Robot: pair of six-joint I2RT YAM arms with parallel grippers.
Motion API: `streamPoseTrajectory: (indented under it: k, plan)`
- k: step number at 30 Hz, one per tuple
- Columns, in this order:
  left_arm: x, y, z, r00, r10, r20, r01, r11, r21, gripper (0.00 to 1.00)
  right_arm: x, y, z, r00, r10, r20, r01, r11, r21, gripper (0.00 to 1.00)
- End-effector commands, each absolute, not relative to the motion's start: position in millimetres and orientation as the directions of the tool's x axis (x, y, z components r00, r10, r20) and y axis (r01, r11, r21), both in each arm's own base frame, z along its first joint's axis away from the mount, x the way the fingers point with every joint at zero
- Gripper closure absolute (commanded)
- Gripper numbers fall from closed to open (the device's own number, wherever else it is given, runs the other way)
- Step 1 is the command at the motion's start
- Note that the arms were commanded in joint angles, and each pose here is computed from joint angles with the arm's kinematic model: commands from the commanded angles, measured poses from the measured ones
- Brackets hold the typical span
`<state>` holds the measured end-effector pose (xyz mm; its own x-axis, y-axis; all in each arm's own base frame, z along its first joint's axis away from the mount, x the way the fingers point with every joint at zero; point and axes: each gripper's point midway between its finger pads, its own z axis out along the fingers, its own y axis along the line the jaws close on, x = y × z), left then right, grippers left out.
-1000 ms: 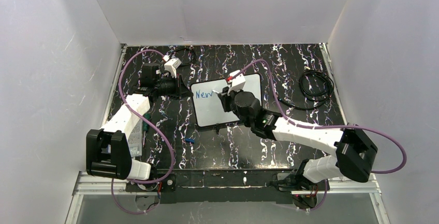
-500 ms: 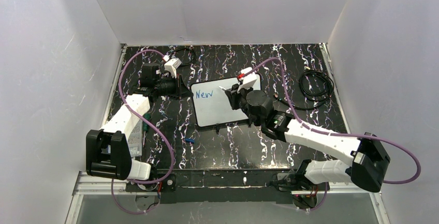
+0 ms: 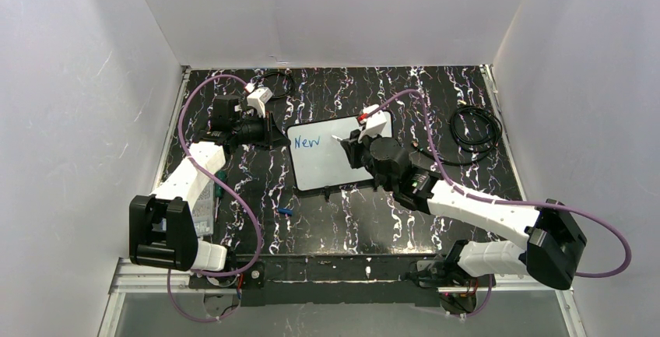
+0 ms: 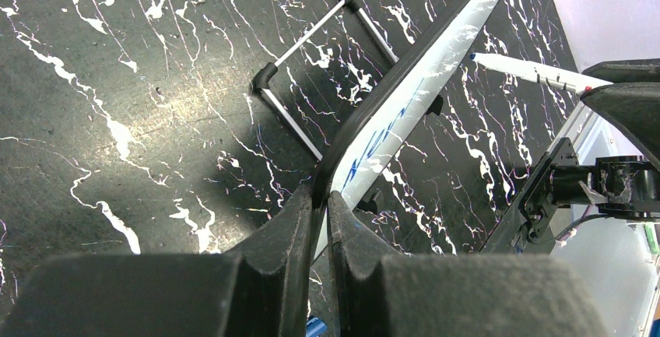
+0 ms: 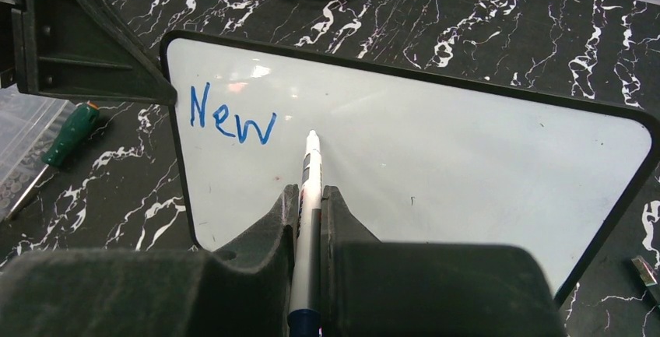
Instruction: Write a sentence on the whiteboard
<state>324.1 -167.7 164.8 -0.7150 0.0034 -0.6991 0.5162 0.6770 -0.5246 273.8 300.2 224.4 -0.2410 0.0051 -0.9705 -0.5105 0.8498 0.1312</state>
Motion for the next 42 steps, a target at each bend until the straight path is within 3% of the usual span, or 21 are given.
streamPoseTrajectory:
  k: [1,21,36,42]
  plan:
    - [316.5,-171.1,177.0,-0.694,0.012,-0.720,0.548,0.658,-0.517,1.00,278.3,299.1,229.3,-0.231,0.048,-0.972,-0.497,0.853,0.160,0.99]
    - [316.3,-171.3,176.3,-0.695,0.013,-0.719,0.548,0.657,-0.518,1.00,291.7,307.2,227.2,-0.222,0.062,-0.973,-0.499,0.850,0.168,0.99]
    - [316.3,-171.4,176.7,-0.694,0.014,-0.720,0.550,0.656,-0.517,1.00,274.7,294.3,191.7,-0.310,0.016,-0.951,-0.497,0.850,0.176,0.99]
    - [316.2,-171.8,176.2,-0.695,0.015,-0.719,0.550,0.655,-0.518,1.00,284.5,287.0,207.6,-0.261,0.049,-0.964,-0.449,0.878,0.166,0.99]
